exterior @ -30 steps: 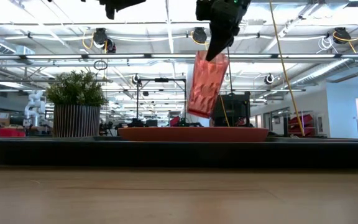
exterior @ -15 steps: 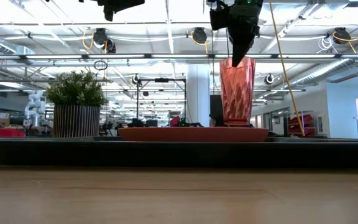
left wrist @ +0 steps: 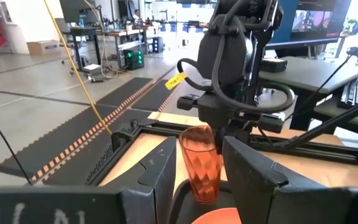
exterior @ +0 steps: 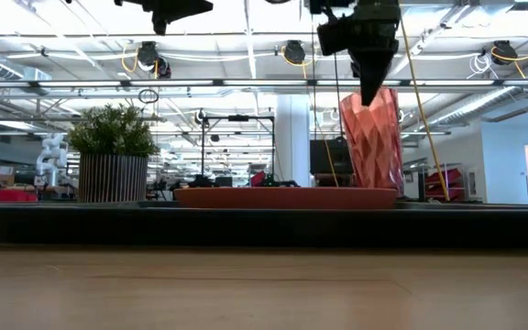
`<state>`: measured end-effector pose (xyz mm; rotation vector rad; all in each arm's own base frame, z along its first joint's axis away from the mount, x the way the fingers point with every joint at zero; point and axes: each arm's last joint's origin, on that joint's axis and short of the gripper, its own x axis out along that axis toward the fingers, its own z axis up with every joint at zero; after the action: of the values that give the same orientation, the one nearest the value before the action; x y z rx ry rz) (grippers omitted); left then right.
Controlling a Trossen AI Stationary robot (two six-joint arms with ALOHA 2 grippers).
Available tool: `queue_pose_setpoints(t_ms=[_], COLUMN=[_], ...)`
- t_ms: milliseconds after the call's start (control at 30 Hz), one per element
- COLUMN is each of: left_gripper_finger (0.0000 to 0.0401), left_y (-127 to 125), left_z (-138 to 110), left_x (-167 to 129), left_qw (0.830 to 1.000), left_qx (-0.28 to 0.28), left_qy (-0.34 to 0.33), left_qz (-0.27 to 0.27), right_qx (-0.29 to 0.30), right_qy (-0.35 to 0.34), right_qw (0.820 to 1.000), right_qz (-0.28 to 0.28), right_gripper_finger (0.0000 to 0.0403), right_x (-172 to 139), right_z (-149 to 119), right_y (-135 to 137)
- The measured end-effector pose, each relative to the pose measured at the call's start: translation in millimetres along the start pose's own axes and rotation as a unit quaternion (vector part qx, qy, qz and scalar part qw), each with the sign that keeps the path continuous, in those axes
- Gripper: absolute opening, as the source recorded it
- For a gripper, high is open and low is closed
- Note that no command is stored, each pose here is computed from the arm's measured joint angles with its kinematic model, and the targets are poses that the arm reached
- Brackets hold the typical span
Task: Pick and place plate/cup/fork/spoon on tray
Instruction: Put the orange cup on the black tray to the top right of the orange plate
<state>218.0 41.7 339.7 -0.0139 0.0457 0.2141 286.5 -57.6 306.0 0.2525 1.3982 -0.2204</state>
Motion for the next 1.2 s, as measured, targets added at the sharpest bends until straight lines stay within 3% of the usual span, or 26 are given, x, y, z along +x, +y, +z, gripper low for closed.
queue_pose_setpoints(t_ms=[533, 1200], left_gripper_finger=[0.0136, 0.0136], left_y=[-3.9, -3.9], left_z=[-0.6, -1.1], left_x=[-0.1, -0.1], left_qw=[1.0, 1.0], left_qx=[0.003, 0.004], left_qy=[0.002, 0.005], left_qz=[-0.009, -0.009], right_qx=[-0.009, -0.009], right_qy=[-0.015, -0.014], right_qw=[1.0, 1.0], right_qz=[0.002, 0.001], right_gripper_finger=[0.0, 0.0023], right_x=[23.7, 25.1], right_z=[1.3, 1.0], right_y=[-0.4, -0.6])
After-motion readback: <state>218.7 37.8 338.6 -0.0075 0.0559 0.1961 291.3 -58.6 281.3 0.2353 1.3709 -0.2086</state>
